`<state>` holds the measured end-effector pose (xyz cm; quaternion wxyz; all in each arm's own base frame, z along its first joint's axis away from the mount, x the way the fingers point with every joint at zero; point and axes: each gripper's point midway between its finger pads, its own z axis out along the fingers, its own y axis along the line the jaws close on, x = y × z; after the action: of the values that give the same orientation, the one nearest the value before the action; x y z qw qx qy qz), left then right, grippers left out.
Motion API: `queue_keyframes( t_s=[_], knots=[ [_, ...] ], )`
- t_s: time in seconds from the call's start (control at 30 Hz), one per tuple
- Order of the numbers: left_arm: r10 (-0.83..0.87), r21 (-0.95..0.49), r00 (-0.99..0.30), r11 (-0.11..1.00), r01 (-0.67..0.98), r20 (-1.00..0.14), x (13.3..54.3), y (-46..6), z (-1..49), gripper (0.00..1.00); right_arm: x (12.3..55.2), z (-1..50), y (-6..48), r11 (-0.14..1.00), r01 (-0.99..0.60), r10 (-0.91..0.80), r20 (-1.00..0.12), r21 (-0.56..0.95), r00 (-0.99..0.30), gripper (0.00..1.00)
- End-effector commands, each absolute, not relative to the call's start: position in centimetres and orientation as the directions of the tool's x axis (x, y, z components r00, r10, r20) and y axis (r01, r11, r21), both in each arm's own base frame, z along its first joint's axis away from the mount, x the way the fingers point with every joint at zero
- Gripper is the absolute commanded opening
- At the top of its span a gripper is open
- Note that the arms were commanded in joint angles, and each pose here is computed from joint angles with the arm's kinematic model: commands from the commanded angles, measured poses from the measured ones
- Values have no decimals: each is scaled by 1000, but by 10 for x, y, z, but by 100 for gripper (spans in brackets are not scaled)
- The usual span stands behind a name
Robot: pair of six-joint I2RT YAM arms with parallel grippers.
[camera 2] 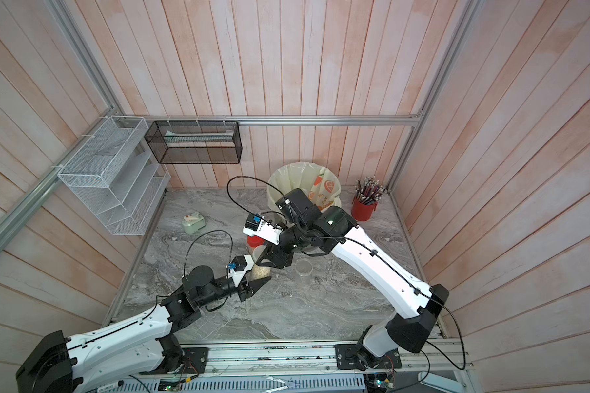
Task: Empty expired oatmeal from jars
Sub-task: Unscrew the lid from the jar.
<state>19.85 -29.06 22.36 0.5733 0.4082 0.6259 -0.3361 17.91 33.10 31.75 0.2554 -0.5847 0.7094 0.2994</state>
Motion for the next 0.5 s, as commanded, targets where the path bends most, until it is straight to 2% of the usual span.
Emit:
queue_keyframes(
  t_s=[0.0, 0.23, 0.37, 0.47],
  knots=[
    [7, 111, 119, 414, 903, -993, 190, -291, 268, 0, 174, 306, 326, 103, -983, -708, -683, 152, -179, 57],
    [11, 126, 135, 425, 896, -991, 194, -290, 270, 0, 181, 314, 319, 149, -985, -681, -714, 84, -163, 74],
    [32, 133, 132, 428, 894, -991, 198, -292, 266, 0, 184, 332, 312, 189, -982, -622, -771, 18, -133, 88],
    [46, 139, 132, 454, 880, -990, 204, -290, 262, 0, 184, 349, 303, 225, -974, -567, -816, -18, -116, 93]
  ],
)
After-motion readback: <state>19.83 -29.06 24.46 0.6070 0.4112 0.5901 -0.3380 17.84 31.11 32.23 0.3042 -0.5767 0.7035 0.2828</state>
